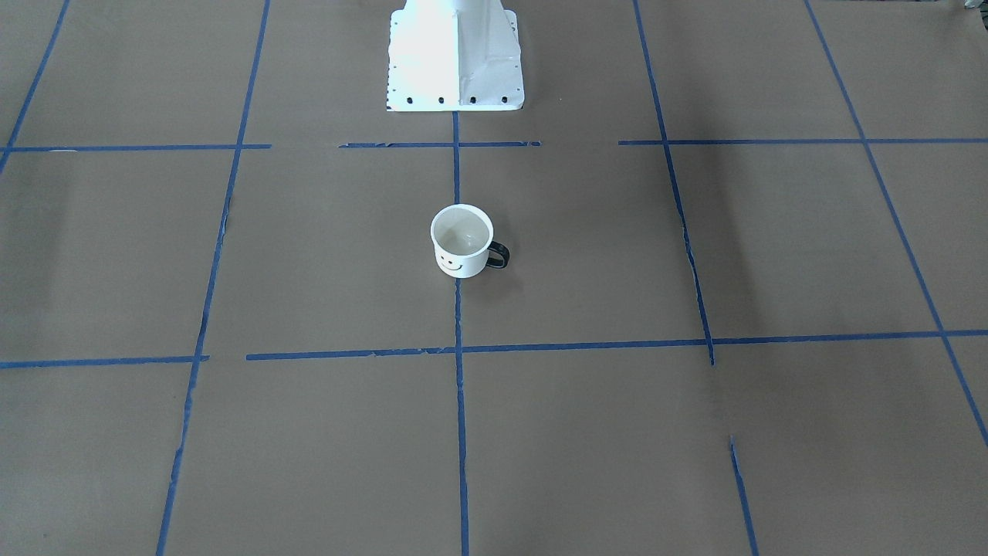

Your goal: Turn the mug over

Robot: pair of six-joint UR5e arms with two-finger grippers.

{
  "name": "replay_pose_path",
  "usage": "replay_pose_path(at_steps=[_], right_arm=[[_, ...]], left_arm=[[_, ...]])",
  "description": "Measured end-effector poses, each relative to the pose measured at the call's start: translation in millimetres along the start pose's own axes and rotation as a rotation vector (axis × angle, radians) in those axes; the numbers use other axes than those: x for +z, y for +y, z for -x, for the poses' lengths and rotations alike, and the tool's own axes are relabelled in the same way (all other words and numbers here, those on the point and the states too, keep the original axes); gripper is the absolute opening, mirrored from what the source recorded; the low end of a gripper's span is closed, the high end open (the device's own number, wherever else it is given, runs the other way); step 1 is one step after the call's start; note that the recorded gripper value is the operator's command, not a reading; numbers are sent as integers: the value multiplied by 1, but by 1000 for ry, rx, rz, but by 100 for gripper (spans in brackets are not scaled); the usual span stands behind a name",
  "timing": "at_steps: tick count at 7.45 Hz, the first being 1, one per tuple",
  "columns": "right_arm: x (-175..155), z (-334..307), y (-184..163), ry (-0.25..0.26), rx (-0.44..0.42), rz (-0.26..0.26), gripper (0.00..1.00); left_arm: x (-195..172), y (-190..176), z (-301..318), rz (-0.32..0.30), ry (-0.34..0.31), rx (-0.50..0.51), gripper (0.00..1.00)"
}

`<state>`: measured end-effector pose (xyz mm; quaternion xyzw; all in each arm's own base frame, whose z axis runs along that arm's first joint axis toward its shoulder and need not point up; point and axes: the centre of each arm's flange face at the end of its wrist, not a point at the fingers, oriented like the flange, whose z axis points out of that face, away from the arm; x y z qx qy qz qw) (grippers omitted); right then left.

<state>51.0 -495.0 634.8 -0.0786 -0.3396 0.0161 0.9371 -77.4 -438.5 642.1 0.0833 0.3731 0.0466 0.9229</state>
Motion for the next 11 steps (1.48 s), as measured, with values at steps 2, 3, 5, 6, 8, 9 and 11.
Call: replay_pose_path(at_steps=[2,3,5,6,8,9,11], right_arm=[[0,0,0,0,0,0,100],[0,0,0,0,0,0,100],[0,0,0,0,0,0,100],[0,0,0,0,0,0,100],[0,0,0,0,0,0,100],[0,0,0,0,0,0,100],[0,0,0,0,0,0,100]], left_arm=[[-1,-1,-1,-3,-8,5,100],[-3,-1,-2,-6,-9,9,100],[-4,-1,-2,-7,-10,10,100],[-4,-1,-3,-8,-10,10,100],[-4,-2,-3,-10,-10,12,100],[-4,-2,-3,-11,-9,13,100],[-5,-3,-4,-20,-10,18,100]])
